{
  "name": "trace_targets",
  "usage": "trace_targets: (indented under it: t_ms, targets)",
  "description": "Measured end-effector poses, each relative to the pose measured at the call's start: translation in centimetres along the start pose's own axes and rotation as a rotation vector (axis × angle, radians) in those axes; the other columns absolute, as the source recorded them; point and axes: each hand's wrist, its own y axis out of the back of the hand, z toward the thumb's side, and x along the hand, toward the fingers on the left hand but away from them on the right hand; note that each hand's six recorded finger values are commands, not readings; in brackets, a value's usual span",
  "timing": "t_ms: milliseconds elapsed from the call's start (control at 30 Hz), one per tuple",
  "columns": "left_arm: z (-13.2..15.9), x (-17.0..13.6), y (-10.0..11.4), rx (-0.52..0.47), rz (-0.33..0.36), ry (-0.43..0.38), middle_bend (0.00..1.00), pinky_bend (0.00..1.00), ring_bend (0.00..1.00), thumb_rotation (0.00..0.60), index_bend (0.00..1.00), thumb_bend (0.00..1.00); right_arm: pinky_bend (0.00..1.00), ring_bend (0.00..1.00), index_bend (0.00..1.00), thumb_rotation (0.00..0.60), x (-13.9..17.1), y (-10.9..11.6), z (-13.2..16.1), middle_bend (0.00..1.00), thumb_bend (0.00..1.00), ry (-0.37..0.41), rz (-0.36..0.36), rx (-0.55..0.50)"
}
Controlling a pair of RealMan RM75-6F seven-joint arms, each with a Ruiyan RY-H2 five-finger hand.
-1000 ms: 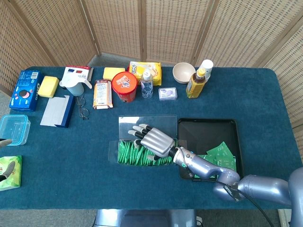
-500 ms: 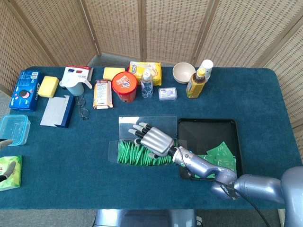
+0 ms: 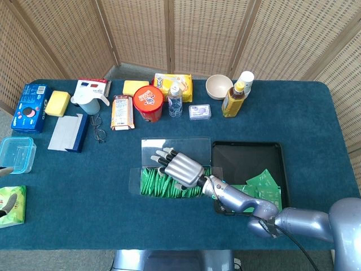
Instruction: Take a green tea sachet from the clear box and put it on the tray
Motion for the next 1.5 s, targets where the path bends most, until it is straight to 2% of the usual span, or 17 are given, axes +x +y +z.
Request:
trace_targets:
  t_ms: [300,567,700,833,1067,1367,1500]
  targets:
    - [-0.3,0.0,-0.2,-0.002,-0.005,0.006,0.25,0.30,0.20,0.600,0.25,0.31,0.11,0.06,0.44,0.600,-0.5,-0.6,-0.1,0.10,0.25,-0.002,0.019,0.024]
    - [-0.5,-0.1,-0.3,-0.002,-0.004,0.009,0.25,0.30,0.20,0.600,0.25,0.31,0.11,0.08,0.53,0.600,-1.0,-1.0,0.4,0.12,0.25,0.008,0.034,0.047]
    - [-0.6,-0.2,-0.3,-0.002,-0.005,0.011,0.25,0.30,0.20,0.600,0.25,0.31,0.11,0.08,0.55,0.600,-1.1,-1.2,0.6,0.13,0.25,0.013,0.037,0.055]
    - [-0.6,-0.1,-0.2,-0.004,-0.002,0.009,0.25,0.30,0.20,0.600,0.25,0.31,0.11,0.09,0.57,0.600,-1.2,-1.2,0.9,0.13,0.25,0.020,0.035,0.067]
    - [-0.7,-0.2,-0.2,-0.006,0.000,0.012,0.25,0.30,0.20,0.600,0.25,0.31,0.12,0.11,0.66,0.600,-1.3,-0.9,1.3,0.16,0.25,0.024,0.018,0.062]
    - [-0.7,-0.2,-0.1,-0.009,0.003,0.009,0.25,0.30,0.20,0.600,0.25,0.31,0.12,0.12,0.65,0.600,-1.2,-0.7,1.7,0.16,0.25,0.026,0.003,0.057]
    - [-0.8,-0.2,-0.1,-0.008,0.002,0.010,0.25,0.30,0.20,0.600,0.25,0.31,0.12,0.12,0.64,0.600,-1.3,-0.7,1.7,0.16,0.29,0.025,-0.001,0.053]
